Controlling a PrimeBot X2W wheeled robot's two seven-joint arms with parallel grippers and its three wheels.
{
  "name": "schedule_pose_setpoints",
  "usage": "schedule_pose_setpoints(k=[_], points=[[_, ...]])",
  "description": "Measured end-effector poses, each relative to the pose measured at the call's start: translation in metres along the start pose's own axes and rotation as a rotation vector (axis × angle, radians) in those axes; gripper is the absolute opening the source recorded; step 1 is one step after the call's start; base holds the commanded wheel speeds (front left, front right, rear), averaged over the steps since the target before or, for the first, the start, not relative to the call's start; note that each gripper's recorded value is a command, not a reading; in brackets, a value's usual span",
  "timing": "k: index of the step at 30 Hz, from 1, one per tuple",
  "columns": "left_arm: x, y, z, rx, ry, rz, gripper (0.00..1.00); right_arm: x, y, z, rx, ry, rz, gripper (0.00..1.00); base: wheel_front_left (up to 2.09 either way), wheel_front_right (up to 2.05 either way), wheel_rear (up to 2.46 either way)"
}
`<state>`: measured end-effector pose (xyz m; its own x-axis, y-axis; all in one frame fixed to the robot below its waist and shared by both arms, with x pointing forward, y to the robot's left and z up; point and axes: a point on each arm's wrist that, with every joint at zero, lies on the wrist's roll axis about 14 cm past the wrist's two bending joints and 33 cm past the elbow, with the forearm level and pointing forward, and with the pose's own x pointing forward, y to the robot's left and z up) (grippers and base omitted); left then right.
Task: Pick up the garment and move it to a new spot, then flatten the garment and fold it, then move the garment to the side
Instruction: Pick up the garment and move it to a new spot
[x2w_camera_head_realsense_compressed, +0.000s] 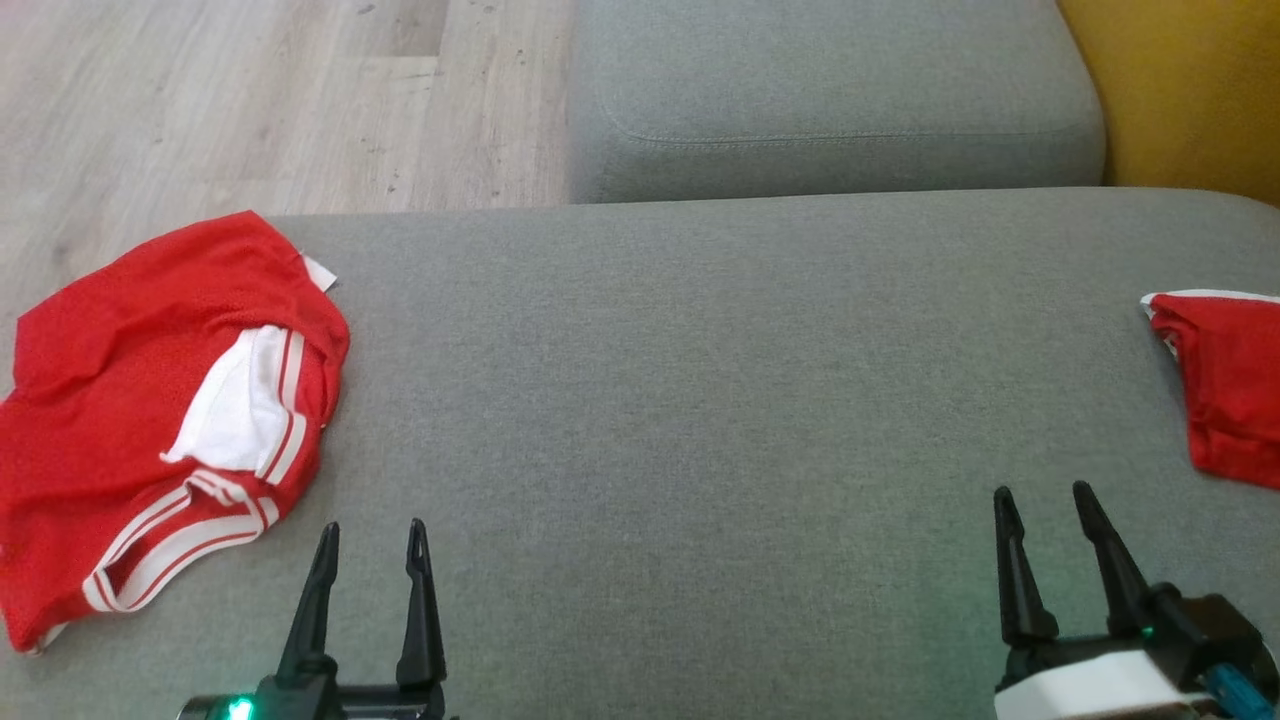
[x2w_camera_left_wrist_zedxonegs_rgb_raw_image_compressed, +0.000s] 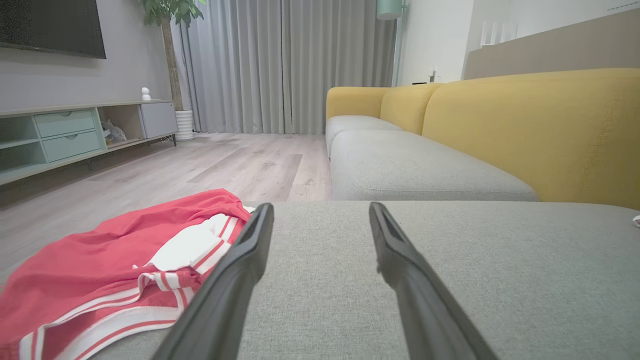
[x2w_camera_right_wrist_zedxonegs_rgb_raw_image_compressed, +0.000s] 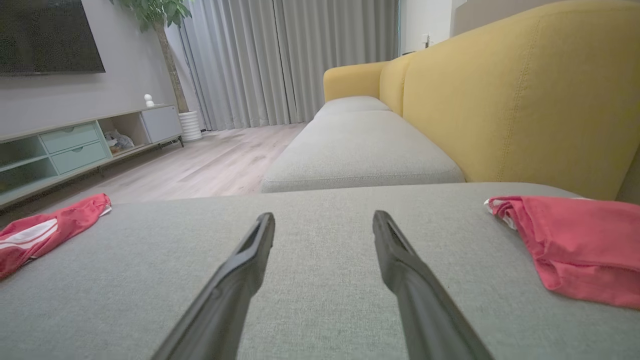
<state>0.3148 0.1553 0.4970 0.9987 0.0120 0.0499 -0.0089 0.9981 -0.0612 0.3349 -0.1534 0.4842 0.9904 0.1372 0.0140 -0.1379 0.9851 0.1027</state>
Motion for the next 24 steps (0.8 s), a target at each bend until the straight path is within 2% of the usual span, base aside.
schedule_pose_setpoints(k=[6, 24], points=[[-0.005, 0.009, -0.001, 0.008, 0.004, 0.032, 1.0, 0.003, 0.01, -0.006, -0.002, 0.022, 0.033, 1.0, 0.0, 0.0, 0.0], [-0.079, 0.096, -0.005, 0.031, 0.024, 0.384, 1.0, 0.032, 0.123, -0.023, 0.008, 0.081, 0.4, 1.0, 0.0, 0.0, 0.0]])
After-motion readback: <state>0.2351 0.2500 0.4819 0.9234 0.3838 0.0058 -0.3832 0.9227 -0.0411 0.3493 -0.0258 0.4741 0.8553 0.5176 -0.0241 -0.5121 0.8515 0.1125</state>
